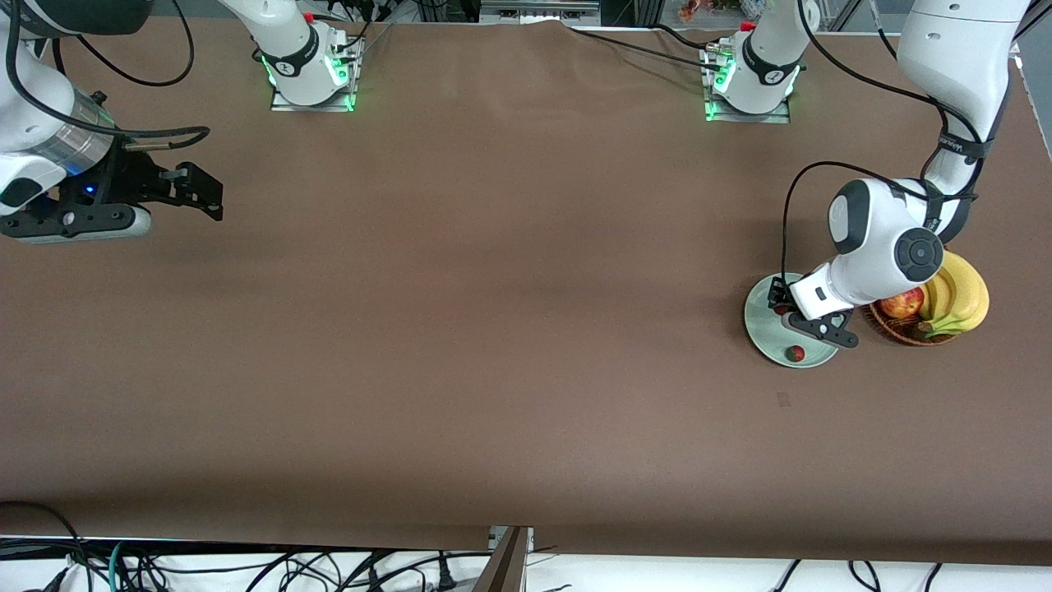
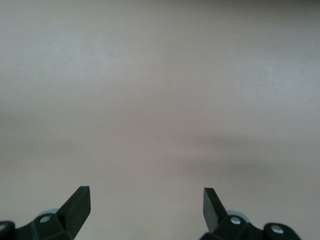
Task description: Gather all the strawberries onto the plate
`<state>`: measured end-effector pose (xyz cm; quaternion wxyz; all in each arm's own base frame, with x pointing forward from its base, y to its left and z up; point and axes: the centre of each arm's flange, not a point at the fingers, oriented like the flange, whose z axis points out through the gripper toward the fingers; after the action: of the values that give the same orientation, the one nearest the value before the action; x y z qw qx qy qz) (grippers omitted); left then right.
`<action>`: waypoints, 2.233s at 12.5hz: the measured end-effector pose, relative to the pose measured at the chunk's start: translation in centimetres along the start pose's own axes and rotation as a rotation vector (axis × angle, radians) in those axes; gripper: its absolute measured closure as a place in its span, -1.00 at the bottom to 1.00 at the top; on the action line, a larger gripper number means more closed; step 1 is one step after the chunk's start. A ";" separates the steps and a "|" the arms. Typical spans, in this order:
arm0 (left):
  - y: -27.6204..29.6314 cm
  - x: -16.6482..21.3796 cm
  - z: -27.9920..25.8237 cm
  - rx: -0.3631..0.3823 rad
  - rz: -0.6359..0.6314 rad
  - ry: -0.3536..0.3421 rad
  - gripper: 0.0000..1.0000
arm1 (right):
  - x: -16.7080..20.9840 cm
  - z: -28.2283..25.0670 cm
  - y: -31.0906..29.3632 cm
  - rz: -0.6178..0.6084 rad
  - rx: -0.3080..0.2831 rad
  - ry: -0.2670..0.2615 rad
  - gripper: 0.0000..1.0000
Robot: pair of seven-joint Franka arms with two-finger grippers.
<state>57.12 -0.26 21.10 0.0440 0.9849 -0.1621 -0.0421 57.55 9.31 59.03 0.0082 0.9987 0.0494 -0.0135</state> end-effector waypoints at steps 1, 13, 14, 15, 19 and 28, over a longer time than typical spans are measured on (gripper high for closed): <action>-0.1 0.1 -0.2 0.004 -0.001 0.011 0.12 | 0.2 0.3 0.1 0.003 0.001 -0.005 -0.99; 4.1 1.0 -31.6 0.013 -0.245 -0.002 -1.00 | 0.4 -0.1 -0.6 -0.005 0.003 0.008 -0.99; 4.2 0.4 -33.3 0.019 -0.256 0.010 -1.00 | 0.4 -0.1 -0.7 -0.006 0.003 0.007 -0.99; 4.0 -0.3 -35.0 0.036 -0.262 0.027 -1.00 | 0.4 -0.1 -0.7 -0.007 0.003 0.007 -0.99; 3.7 -1.6 -36.3 0.056 -0.273 -0.010 -1.00 | 0.3 0.1 -0.7 -0.004 0.002 -0.003 -0.99; 3.9 -1.6 -36.5 0.039 -0.318 -0.022 -1.00 | 0.7 1.6 -0.4 0.035 0.001 -0.048 -0.99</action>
<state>57.97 -0.79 57.86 0.0157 0.9983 -0.0054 -0.0562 58.15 9.73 57.44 0.0093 0.9988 0.0316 -0.0372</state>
